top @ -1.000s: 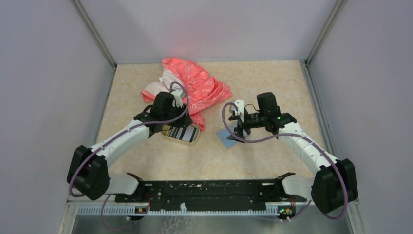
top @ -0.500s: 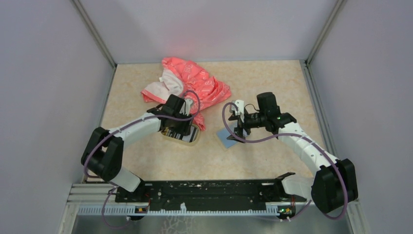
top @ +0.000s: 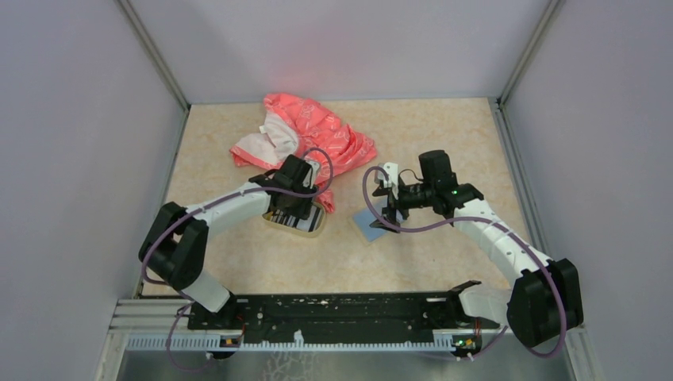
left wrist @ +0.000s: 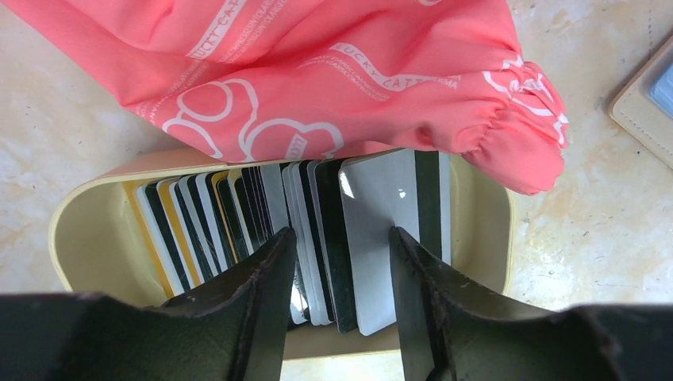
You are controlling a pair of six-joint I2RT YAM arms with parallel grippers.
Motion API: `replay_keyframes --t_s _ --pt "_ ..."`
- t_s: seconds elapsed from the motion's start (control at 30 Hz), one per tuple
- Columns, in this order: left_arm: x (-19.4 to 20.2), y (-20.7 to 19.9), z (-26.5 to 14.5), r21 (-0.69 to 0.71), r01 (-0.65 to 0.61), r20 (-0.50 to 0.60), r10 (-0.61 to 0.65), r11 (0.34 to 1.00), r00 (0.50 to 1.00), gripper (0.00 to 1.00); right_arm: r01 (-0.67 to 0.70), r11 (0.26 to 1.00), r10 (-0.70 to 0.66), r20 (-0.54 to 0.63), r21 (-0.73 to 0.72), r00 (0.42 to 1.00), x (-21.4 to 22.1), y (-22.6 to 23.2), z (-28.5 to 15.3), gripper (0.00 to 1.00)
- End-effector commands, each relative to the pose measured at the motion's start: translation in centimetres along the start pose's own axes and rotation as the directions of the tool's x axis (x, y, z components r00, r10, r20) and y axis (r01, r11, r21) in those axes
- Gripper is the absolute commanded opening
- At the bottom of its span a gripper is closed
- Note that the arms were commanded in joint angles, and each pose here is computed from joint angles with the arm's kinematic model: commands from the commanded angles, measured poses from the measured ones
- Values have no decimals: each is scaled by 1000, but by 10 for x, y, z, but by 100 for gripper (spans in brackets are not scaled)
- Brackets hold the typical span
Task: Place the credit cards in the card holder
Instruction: Pick up the credit card from the storage box.
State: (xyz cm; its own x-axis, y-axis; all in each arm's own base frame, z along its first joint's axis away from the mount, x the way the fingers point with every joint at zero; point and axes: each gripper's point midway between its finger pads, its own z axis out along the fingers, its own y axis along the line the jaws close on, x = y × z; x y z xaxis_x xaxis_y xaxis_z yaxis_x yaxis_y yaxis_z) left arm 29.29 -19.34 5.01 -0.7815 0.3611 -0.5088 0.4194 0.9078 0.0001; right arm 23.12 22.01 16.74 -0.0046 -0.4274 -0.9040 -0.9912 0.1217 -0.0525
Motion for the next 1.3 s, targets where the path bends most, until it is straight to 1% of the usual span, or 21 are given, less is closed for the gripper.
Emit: replay_keyframes --t_s 0.0,0.03,0.17,0.23,0.5,0.57,0.77,0.9,1.27 --pt "6 5 1 -49 12 -33 -13 999 999 51 42 999 -42 38 -9 998 -11 -1 -2 89" --pt "6 5 0 -49 16 -31 -17 999 999 49 42 999 -41 39 -9 998 -11 0 -2 89" --pt "1 -1 -7 -20 27 -14 -27 999 1000 36 43 999 -43 40 -9 998 -12 -1 -2 89" --pt "-1 -5 -11 5 35 -3 -35 999 999 33 43 999 -43 40 -9 998 -12 -1 -2 89" --pt "-2 -20 -17 90 53 -2 -53 995 999 34 44 999 -44 41 -8 998 -12 0 -3 89" --pt "-3 -21 -18 94 58 8 -59 994 998 34 44 999 -43 41 -8 998 -12 -1 -3 89" --pt "-9 -38 -31 203 61 45 -71 977 996 34 45 999 -45 42 -9 998 -13 0 -3 89" --pt "-13 -44 -35 239 58 71 -77 969 994 34 45 999 -45 42 -8 998 -13 0 -3 89" --pt "-5 -58 -21 315 59 32 -73 947 997 33 49 999 -49 48 -4 998 -14 -1 -5 90"
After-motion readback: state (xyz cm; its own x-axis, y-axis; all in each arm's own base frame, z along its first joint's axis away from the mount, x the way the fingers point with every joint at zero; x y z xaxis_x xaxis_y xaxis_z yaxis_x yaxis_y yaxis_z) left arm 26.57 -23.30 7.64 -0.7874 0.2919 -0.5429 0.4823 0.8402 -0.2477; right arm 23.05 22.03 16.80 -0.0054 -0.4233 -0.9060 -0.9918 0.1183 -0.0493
